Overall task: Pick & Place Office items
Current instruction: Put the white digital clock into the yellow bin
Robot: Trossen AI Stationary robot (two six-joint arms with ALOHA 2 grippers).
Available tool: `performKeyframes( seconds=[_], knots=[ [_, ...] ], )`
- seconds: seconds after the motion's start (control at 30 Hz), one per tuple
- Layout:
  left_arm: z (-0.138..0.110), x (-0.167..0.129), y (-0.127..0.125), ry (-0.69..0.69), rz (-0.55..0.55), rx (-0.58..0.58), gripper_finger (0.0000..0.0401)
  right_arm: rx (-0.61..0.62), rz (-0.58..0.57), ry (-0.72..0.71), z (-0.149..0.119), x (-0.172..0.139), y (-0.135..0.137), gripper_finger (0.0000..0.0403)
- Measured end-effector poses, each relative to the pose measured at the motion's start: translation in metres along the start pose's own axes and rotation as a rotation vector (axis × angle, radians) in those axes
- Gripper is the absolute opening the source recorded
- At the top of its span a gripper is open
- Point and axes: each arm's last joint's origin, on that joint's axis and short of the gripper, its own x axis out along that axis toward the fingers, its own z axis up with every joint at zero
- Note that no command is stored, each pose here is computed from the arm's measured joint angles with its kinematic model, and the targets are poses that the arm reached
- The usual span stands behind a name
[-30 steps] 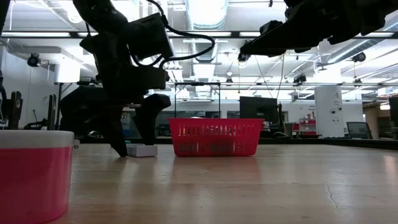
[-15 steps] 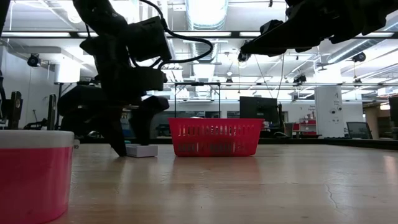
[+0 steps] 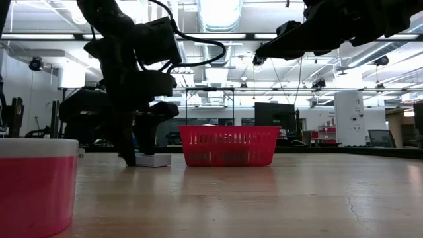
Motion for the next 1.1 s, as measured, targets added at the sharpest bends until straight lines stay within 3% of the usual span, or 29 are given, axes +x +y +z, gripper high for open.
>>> performKeyframes(
  seconds=[0.6, 1.1],
  knots=[
    [0.001, -0.002, -0.004, -0.032, -0.020, -0.043, 0.0146, 0.000, 0.000, -0.001, 0.000, 0.000, 0.000, 0.0233],
    [-0.022, -0.034, -0.017, -0.354, 0.119, -0.122, 0.0146, -0.001, -0.005, -0.026, 0.003, 0.000, 0.000, 0.0233]
  ],
)
